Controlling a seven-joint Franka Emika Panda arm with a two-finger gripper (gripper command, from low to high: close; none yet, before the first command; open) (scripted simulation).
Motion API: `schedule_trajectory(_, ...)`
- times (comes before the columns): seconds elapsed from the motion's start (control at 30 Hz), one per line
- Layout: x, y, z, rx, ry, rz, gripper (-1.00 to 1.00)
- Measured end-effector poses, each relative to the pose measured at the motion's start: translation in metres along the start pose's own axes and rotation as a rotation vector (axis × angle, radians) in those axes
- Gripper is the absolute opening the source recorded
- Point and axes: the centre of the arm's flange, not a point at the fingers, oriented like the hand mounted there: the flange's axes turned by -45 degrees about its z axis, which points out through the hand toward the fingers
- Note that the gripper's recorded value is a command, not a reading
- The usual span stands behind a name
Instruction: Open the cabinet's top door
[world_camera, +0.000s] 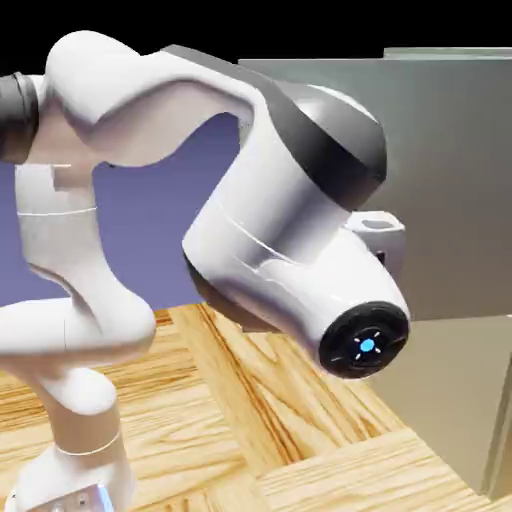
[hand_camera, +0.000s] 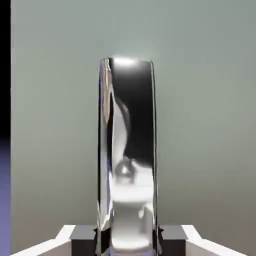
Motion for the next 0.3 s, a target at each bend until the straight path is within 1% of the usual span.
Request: schedule_trajectory(0.3,0.000,0.030,-0.059,0.172,0.000,0.000,-1.00)
